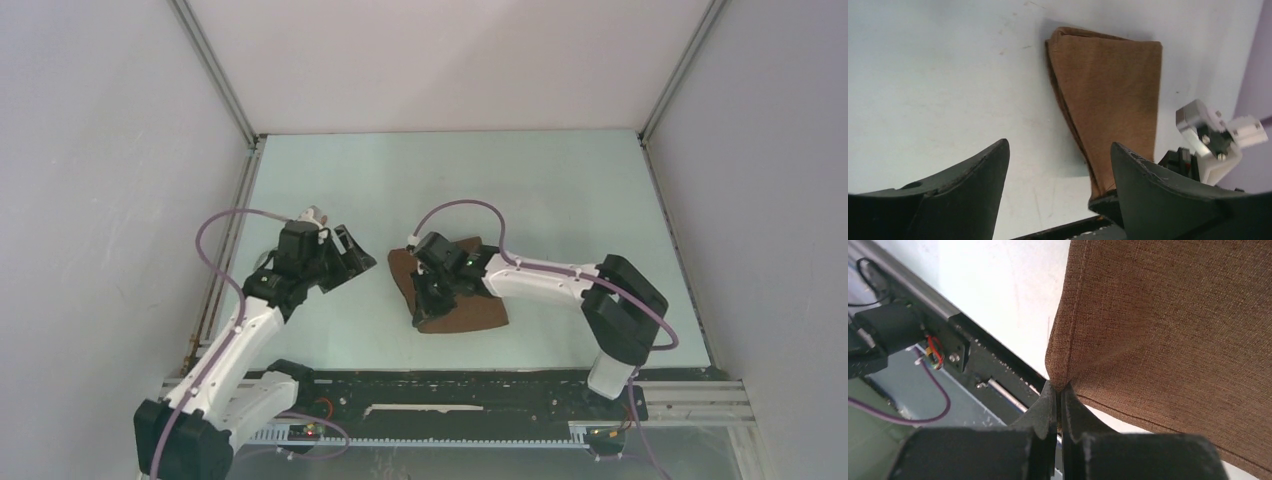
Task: Fold the napkin into a case and place the utensils inside
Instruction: Pick up the lower triangle-folded napkin from the center of the board.
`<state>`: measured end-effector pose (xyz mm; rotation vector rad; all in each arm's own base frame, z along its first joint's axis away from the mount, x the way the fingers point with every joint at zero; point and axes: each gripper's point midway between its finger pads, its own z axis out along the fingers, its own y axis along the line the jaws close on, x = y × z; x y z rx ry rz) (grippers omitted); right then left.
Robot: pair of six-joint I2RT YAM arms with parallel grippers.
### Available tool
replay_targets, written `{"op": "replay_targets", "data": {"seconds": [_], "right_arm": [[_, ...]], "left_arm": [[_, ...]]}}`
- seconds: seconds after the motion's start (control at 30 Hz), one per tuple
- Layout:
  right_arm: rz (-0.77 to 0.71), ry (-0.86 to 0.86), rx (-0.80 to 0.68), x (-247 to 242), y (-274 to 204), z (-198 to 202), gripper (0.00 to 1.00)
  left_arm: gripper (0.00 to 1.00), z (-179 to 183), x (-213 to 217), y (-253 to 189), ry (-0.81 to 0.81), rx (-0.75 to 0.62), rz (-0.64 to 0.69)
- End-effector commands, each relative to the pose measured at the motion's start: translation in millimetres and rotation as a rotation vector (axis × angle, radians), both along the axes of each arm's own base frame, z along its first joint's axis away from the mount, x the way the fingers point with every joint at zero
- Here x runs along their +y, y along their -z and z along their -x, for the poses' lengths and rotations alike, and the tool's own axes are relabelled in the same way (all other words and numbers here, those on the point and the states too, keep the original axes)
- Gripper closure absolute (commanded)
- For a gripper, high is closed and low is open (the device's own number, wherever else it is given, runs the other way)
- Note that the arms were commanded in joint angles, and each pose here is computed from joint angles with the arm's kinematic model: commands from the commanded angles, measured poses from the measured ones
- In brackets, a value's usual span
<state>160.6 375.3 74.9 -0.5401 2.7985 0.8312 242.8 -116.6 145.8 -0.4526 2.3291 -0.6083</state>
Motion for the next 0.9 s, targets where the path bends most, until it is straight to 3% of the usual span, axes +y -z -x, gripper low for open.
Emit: {"op": "replay_targets", "data": {"seconds": [0.0,0.33,0.57,0.87], "right_arm": [[-0.19,-0.036,-0.025,8.0,-38.2,4.2,1.0],[-0.3,0.026,-0.024,-29.3,-39.1,-6.4,1.0],[-0.338,0.055,-0.024,-48.0,-37.3,-14.9,1.0],[-0.356,0.05,-0.019,-56.4,-32.4,-15.0,1.0]], "left_arm": [[0.2,-22.9,-41.5,-11.6,0.073,-0.019,0.229],[0.21,-55.9,-69.6,33.2,0.048,0.134,0.417],[0.25,-49.3,-55.4,50.6,-0.102,0.151,0.43],[0.25,-54.3,-63.2,63.7,-0.109,0.193,0.412]]}}
